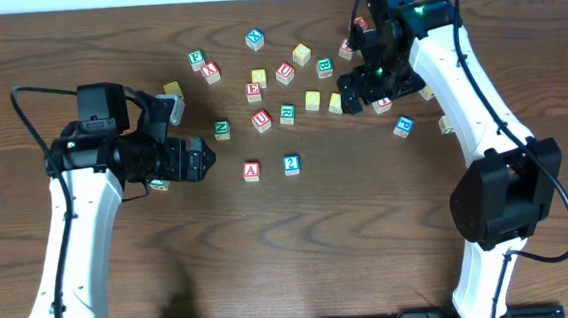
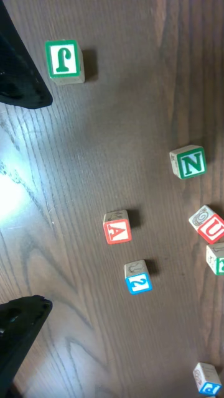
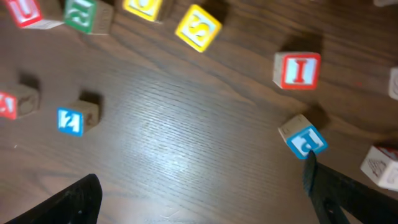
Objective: Spell out AI2
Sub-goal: 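Reach the right gripper forward over the red I block, then lower the right gripper and close it on the red I block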
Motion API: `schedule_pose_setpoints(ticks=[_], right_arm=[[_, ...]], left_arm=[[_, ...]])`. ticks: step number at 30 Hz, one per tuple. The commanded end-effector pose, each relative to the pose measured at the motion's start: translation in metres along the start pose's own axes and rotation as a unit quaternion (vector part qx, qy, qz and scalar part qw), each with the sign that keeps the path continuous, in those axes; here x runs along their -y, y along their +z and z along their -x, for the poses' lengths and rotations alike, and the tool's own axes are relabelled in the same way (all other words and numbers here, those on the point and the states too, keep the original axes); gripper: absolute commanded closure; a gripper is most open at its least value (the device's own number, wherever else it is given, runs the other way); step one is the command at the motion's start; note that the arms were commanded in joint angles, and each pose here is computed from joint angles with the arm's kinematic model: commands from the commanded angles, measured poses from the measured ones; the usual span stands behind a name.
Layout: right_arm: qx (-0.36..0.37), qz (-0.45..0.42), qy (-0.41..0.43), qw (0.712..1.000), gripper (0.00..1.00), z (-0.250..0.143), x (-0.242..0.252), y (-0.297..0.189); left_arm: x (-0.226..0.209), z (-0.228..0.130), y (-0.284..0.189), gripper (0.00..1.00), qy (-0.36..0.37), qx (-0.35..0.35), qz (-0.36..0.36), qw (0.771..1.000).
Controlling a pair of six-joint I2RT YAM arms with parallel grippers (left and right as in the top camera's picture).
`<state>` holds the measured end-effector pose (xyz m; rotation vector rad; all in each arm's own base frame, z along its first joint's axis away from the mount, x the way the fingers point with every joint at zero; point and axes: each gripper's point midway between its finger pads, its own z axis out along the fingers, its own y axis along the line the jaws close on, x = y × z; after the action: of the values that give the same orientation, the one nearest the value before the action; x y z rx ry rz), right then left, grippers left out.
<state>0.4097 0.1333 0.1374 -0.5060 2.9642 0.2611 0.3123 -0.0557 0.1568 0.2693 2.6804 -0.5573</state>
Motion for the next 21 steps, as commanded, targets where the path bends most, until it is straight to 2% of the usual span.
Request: schedule_pose_setpoints(ticks=[1,3,10,15,21], right_arm=[[0.023,0.028,-0.027,0.999,0.02,0.009,-0.004,-0.009],[0.028,0.026,-0.025,0.999,0.06,0.011,-0.001,-0.01],[0.032,0.019,-0.015,0.999,0.06,0.012,0.006,-0.01],[0.035,-0.071,0.045,0.996,0.05,0.013,0.039,-0.012],[0.038,-0.073,0.05,0.995,0.07,0.015,0.044,-0.011]], left_arm=[[0.003,0.003,-0.001,0.06,0.011,0.005,-0.01,1.0],[0.003,0.003,-0.002,0.06,0.011,0.006,-0.01,1.0],[0.003,0.003,-0.002,0.06,0.011,0.006,-0.01,1.0],[0.003,0.003,-0.002,0.06,0.011,0.006,-0.01,1.0],[0.003,0.003,-0.002,0.06,0.011,0.006,-0.01,1.0]])
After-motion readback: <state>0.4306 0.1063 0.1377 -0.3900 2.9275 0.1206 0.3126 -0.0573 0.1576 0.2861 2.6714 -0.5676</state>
